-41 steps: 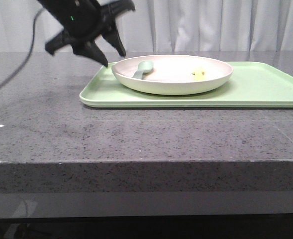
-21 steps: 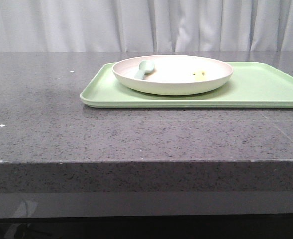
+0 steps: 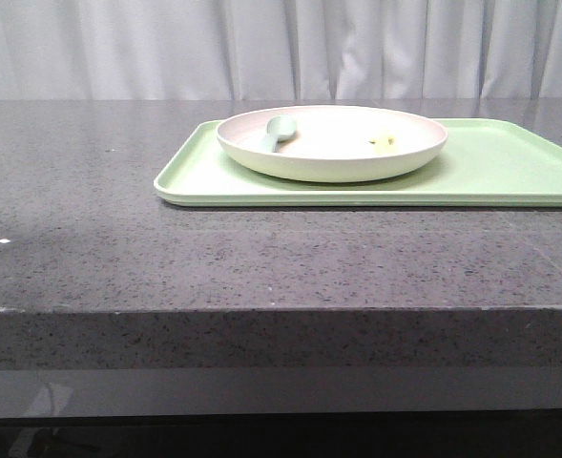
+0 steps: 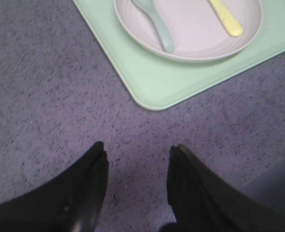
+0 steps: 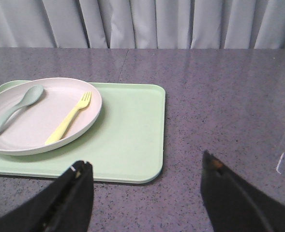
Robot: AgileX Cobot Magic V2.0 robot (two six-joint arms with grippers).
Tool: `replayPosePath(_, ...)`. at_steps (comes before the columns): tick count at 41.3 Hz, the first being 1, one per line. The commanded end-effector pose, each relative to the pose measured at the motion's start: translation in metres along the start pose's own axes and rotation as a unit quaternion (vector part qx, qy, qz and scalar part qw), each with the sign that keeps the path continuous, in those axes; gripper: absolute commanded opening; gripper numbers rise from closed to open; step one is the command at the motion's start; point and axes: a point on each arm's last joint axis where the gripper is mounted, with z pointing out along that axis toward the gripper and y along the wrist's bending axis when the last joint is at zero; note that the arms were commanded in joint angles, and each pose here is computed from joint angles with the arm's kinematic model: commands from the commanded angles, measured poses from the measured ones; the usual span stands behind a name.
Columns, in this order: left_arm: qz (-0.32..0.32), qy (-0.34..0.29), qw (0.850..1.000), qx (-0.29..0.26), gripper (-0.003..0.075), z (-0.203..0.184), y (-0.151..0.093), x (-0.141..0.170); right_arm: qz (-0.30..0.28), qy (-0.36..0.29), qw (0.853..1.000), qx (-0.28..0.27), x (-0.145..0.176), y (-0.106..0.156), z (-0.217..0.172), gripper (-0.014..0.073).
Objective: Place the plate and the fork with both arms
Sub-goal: 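Move the right gripper above the yellow fork on the plate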
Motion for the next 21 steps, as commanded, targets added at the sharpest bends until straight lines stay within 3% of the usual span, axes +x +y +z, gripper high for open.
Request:
replayPosePath(1, -0.023, -0.045, 0.998, -0.034, 0.0303, -0.016, 0.003, 0.002, -0.009, -0.043, 0.999, -0.002, -0.016, 0.001, -0.001, 0.0500)
replayPosePath(6, -0.039, -0.035, 0.996, -0.069, 0.0303, -0.023, 0.009, 0.016, -0.009, -0.043, 0.999, -0.002, -0.016, 0.001, -0.001, 0.0500)
replayPosePath(16, -0.073, -0.055, 0.995, -0.044, 0.0303, -0.042, 0.002, 0.032, -0.009, -0.044, 0.999, -0.002, -0.016, 0.001, -0.001, 0.0500)
replayPosePath(21, -0.068, -0.090, 0.992, -0.046, 0.0303, -0.054, 0.001, 0.042, -0.016, -0.079, 0.997, -0.001, -0.022, 0.001, -0.002, 0.0500)
